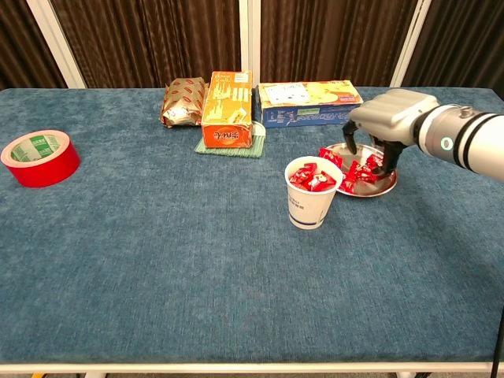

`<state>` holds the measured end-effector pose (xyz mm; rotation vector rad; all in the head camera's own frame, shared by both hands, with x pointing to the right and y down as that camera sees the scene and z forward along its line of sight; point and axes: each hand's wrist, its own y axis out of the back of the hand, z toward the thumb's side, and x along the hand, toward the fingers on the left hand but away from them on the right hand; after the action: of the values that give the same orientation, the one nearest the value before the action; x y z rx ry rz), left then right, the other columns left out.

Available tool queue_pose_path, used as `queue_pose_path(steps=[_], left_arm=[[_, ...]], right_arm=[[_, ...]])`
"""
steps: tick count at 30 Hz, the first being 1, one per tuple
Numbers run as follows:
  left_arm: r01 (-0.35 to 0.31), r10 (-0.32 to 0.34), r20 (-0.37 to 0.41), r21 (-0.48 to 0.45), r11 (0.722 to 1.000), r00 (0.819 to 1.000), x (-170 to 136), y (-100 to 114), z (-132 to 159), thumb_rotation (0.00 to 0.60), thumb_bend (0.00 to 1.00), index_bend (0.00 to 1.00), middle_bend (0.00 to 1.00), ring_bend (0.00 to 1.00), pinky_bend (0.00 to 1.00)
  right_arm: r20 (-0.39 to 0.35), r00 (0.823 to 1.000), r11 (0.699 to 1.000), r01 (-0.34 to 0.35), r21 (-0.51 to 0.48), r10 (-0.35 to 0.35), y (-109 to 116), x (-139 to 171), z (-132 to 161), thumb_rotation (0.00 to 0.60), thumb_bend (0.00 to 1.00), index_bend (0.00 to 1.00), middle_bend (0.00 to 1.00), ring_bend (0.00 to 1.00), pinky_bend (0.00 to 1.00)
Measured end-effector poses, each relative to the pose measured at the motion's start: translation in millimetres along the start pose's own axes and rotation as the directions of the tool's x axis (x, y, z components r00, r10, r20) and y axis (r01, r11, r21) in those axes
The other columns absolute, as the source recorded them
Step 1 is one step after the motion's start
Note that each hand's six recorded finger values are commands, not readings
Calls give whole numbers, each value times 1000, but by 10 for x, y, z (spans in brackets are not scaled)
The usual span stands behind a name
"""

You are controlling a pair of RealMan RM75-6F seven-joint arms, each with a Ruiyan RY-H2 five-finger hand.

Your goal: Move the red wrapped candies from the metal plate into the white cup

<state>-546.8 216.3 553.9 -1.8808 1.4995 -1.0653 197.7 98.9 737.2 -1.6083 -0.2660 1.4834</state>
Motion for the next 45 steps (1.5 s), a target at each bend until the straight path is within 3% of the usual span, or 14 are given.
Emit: queue_pose_path(steps=[8,20,45], left_arm=[[2,-2,2,-4,1000,1000,-10,8,0,535,123,126,75,34,110],[2,-2,2,-7,1000,1000,-21,16,-6,537,122,126,75,34,110],[12,-12,-3,-4,1000,1000,-14,10,-46,533,122,126,75,34,110]], right_arm=[[85,996,993,48,-108,-39,-136,58,-91,600,153,424,1000,1000,1000],[155,985,973,113,-201,-82,-273,19,-23,600,185,477,1000,1000,1000],[178,984,969,73,-235,-31,-441,-88,26,600,153,448,1000,1000,1000]])
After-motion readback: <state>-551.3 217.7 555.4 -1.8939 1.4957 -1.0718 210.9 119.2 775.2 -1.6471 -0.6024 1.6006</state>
